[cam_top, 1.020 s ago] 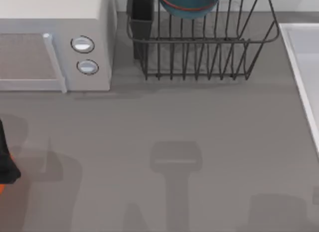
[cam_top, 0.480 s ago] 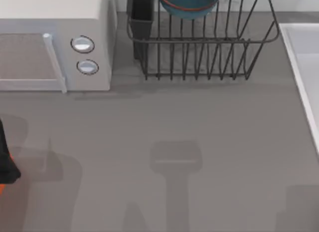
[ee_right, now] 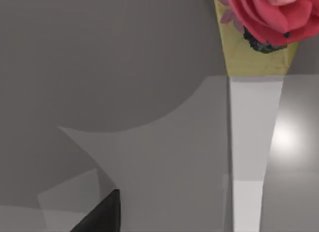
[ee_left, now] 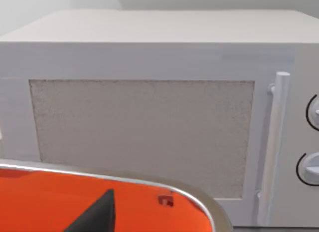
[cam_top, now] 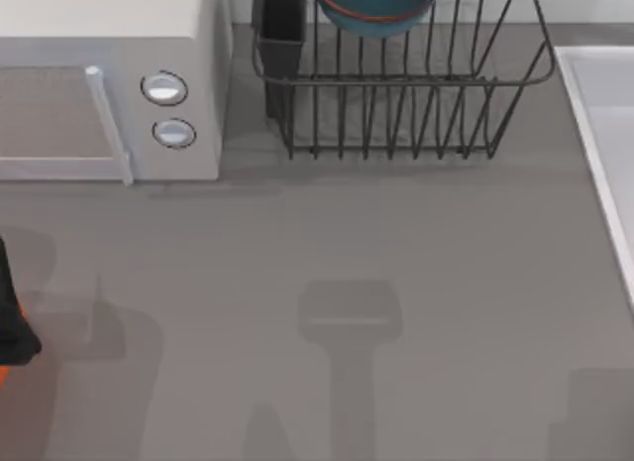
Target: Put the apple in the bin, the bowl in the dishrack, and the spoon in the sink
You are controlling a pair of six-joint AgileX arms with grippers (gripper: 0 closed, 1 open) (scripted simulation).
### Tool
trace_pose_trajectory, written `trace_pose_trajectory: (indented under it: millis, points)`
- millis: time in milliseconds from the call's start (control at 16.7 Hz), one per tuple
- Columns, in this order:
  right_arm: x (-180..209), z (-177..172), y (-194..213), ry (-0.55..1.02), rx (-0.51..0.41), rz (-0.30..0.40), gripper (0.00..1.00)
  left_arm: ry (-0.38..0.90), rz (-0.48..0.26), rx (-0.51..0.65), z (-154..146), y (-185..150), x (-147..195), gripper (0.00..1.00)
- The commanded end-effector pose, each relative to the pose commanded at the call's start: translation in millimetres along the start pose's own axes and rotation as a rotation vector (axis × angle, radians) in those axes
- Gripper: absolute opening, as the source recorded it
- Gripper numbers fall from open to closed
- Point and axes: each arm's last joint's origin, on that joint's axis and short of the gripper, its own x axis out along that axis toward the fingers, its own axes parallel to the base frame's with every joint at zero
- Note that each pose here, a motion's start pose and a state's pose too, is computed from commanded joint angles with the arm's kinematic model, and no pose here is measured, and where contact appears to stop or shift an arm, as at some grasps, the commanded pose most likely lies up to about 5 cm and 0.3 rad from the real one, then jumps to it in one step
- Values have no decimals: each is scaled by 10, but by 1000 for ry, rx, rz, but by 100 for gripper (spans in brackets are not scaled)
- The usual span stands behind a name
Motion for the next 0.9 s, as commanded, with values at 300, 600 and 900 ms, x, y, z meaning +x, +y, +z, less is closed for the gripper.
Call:
trace_pose_trajectory:
  millis: [300, 600, 900]
  points:
    - [0, 0, 0, 0, 0, 0, 40, 0, 0, 0, 0, 0, 0, 100]
    - [0, 0, 0, 0, 0, 0, 2, 0, 0, 0, 0, 0, 0, 100]
    - [0, 0, 0, 0, 0, 0, 0, 0, 0, 0, 0, 0, 0, 100]
